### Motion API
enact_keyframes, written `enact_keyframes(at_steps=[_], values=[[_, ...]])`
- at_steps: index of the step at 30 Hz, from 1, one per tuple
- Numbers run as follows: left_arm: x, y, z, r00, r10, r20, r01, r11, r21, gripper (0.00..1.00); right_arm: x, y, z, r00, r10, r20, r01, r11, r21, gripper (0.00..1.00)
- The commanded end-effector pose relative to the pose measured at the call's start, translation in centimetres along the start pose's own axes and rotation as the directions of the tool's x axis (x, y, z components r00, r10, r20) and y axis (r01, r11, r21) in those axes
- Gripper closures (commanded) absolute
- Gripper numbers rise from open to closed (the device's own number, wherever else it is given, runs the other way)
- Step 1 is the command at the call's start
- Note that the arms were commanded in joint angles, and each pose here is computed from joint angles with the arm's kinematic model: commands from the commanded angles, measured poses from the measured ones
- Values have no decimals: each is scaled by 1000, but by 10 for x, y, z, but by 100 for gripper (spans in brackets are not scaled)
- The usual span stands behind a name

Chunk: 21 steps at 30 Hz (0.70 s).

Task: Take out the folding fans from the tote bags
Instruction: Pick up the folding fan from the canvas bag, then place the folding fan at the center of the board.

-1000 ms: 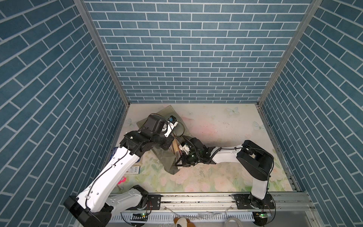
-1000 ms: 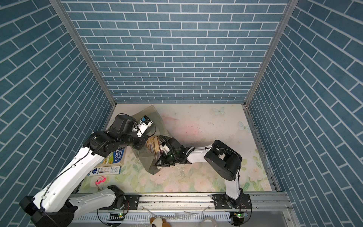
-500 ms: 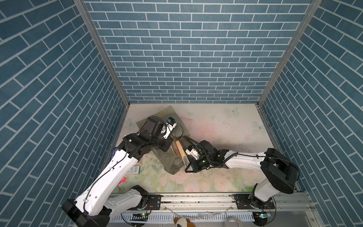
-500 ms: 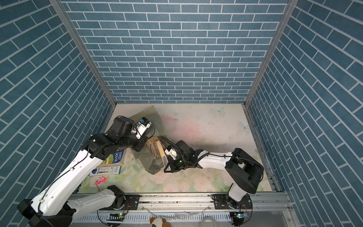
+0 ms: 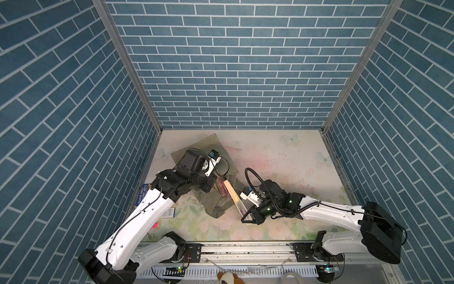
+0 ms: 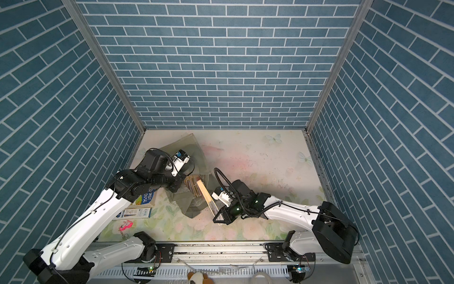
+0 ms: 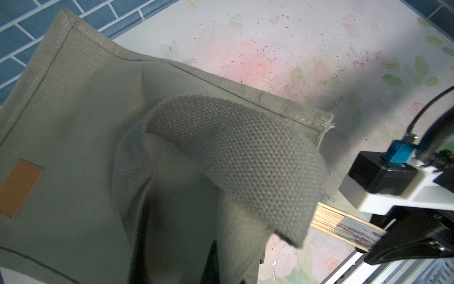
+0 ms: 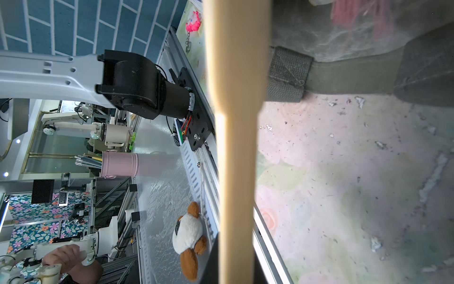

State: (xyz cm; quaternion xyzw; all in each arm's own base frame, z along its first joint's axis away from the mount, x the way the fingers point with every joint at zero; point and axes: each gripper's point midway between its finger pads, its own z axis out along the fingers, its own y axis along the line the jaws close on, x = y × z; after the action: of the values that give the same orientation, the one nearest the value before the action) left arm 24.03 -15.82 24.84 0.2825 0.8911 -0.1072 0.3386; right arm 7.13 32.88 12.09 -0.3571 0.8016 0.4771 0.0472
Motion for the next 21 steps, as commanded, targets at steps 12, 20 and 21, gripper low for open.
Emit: enact_keyframes(at_steps=[12, 20, 21], values=[[6, 16, -4, 998, -31, 63, 37, 995, -91, 100, 4, 55, -53, 925, -285, 249, 299, 954, -20, 100], [7, 17, -6, 997, -31, 76, 39, 995, -95, 100, -37, 39, -87, 896, -261, 359, 212, 962, 170, 100], [7, 16, -6, 997, -32, 77, 39, 995, -93, 100, -45, 31, -94, 895, -240, 376, 176, 965, 196, 100]])
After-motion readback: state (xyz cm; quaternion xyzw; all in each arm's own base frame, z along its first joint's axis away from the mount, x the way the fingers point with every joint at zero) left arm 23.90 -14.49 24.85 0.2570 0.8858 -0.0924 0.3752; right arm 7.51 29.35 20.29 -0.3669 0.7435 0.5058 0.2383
